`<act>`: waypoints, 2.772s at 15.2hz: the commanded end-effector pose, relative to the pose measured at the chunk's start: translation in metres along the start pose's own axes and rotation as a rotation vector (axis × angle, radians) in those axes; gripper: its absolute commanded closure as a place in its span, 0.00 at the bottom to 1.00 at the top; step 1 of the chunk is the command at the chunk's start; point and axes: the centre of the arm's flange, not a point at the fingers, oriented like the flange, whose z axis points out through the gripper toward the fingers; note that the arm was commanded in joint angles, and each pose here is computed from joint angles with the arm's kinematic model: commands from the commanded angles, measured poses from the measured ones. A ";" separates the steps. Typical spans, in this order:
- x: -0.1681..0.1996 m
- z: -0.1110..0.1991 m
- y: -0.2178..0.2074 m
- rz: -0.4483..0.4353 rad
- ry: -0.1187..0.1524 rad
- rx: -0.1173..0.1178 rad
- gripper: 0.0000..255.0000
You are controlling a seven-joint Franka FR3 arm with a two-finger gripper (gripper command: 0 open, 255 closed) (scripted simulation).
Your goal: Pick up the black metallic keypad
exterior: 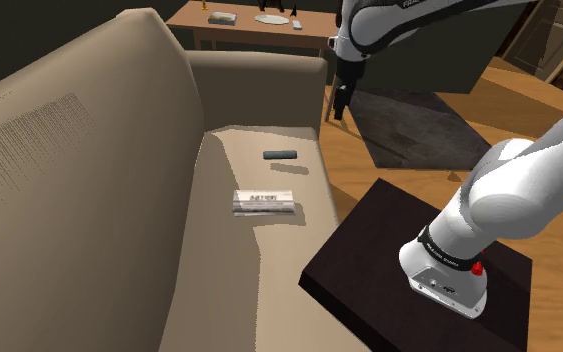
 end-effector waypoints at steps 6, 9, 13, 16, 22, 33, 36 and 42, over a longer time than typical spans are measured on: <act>0.055 0.070 0.024 -0.098 0.008 0.000 0.00; 0.079 0.100 0.034 -0.140 0.011 0.000 0.00; 0.112 0.139 0.046 -0.195 0.016 0.000 0.00; 0.137 0.168 0.053 -0.237 0.019 0.001 0.00; 0.188 0.227 0.065 -0.320 0.025 0.001 0.00; 0.235 0.304 0.070 -0.391 0.030 0.002 0.00; 0.236 0.317 0.069 -0.391 0.030 0.002 0.00; 0.237 0.317 0.068 -0.392 0.030 0.002 1.00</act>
